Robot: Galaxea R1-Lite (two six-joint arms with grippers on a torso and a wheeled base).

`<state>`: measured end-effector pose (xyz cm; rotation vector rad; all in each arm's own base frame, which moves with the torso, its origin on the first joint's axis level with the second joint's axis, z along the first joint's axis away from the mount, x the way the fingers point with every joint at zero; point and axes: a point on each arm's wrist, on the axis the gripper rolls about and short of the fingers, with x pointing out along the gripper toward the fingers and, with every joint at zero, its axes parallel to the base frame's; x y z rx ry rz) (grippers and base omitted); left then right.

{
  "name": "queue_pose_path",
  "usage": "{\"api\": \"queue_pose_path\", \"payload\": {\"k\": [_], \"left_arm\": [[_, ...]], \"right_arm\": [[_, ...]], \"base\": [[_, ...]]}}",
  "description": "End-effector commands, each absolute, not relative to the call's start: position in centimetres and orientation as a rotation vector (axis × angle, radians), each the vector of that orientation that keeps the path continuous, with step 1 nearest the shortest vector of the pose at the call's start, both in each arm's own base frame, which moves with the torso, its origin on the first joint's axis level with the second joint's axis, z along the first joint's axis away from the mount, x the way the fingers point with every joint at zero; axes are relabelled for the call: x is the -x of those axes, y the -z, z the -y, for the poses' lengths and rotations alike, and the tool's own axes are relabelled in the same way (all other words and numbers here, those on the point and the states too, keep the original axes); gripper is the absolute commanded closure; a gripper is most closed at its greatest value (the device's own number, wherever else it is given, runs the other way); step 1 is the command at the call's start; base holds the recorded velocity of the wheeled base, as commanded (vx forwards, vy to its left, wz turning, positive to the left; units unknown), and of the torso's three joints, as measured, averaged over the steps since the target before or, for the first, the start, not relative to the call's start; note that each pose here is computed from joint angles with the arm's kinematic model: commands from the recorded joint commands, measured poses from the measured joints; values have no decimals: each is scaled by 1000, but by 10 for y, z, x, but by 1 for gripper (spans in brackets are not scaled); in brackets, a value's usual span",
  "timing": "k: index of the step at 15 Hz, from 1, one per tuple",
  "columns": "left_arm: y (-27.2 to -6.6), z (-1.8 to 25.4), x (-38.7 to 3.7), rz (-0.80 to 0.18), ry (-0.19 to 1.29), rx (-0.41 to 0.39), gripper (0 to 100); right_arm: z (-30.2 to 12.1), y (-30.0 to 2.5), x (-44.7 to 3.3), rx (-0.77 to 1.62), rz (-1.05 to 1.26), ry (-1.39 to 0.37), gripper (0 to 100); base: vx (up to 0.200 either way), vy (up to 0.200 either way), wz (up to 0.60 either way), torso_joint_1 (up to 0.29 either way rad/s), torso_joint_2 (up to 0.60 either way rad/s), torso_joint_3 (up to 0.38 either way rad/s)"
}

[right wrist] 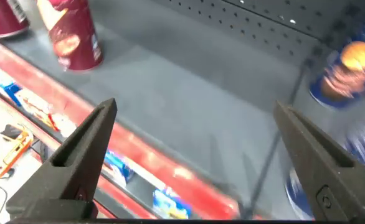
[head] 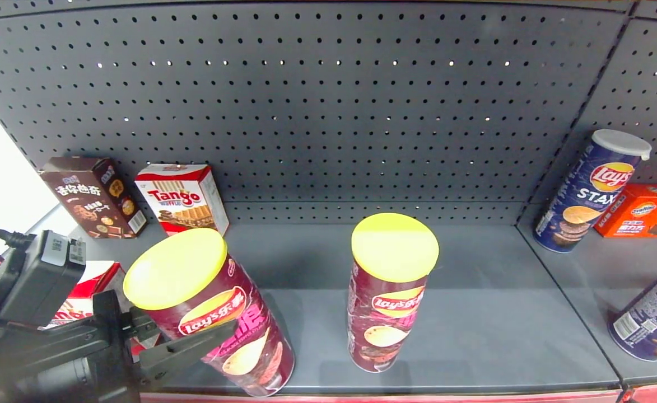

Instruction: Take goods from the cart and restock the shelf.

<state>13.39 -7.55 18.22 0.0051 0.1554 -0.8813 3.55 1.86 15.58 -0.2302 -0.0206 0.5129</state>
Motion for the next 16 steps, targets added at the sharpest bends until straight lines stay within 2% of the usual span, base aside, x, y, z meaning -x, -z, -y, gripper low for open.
{"api": "queue_pose_path", "payload": {"k": [1, 5, 8, 10, 16], "left_arm": [[-184, 75, -132, -144, 884, -2, 100], [-186, 75, -132, -136, 882, -1, 100], [-188, 76, -133, -128, 887, -1, 100], [-187, 75, -132, -133, 887, -2, 100], [-188, 74, -128, -120, 887, -2, 100]], "right_arm": [[-3, -144, -2, 214, 103, -448, 0], [7, -113, 28, 156, 96, -340, 0], [9, -104, 30, 135, 91, -287, 0], [9, -83, 22, 134, 64, -217, 0], [9, -83, 22, 139, 84, -226, 0]], "base": [[0, 0, 0, 0, 0, 0], [0, 0, 0, 0, 0, 0], [0, 0, 0, 0, 0, 0], [0, 0, 0, 0, 0, 0], [0, 0, 0, 0, 0, 0]]}}
